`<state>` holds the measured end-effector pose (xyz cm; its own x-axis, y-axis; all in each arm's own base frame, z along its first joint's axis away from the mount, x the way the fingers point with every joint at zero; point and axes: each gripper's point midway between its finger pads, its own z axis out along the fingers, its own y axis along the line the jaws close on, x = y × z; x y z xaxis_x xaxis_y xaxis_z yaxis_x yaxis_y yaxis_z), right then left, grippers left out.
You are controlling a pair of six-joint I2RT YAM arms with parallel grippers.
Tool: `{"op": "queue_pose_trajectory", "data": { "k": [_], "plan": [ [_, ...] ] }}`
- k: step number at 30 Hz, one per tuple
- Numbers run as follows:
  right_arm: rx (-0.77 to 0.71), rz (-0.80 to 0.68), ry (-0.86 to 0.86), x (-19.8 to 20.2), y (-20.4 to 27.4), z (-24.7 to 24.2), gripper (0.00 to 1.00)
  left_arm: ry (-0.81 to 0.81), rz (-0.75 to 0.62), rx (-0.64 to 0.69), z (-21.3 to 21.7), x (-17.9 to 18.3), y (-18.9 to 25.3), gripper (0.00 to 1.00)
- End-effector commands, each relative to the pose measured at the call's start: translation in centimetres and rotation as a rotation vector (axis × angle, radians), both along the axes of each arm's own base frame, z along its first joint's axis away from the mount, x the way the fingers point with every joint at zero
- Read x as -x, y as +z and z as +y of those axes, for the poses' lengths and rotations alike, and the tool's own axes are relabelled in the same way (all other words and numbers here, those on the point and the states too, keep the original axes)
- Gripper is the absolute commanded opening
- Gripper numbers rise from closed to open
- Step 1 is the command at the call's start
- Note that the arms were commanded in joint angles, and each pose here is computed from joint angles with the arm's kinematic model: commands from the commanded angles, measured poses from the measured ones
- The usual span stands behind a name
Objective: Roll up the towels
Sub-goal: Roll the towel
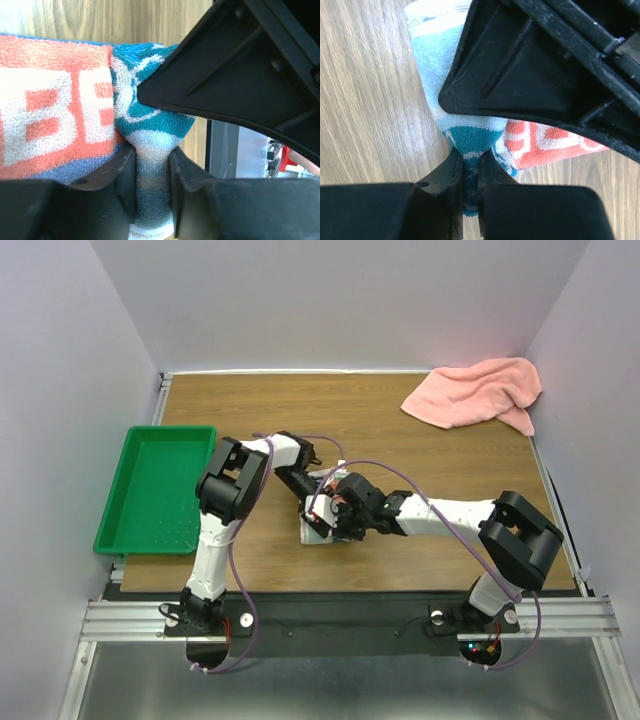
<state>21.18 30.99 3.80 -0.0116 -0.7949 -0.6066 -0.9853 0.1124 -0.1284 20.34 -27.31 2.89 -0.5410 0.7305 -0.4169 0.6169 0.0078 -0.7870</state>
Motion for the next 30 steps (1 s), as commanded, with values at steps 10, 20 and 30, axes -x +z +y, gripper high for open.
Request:
{"op": "queue_pose_trajectory", "data": {
  "k": [10, 20, 30],
  "plan": [
    [0.015, 0.288, -0.028, 4.8, -1.7, -0.7, 0.01, 0.115, -0.543, -0.104, 6.7, -12.0, 4.7, 0.71],
    [-0.089, 0.67, -0.104, 4.0, 0.1, 0.4, 0.01, 0.438, -0.935, -0.03, 13.1, -15.5, 12.5, 0.8],
    [-0.099, 1.006, -0.154, 3.2, -0.3, 1.8, 0.01, 0.138, -1.397, 0.047, 7.8, -3.6, 11.3, 0.92]
  ]
}}
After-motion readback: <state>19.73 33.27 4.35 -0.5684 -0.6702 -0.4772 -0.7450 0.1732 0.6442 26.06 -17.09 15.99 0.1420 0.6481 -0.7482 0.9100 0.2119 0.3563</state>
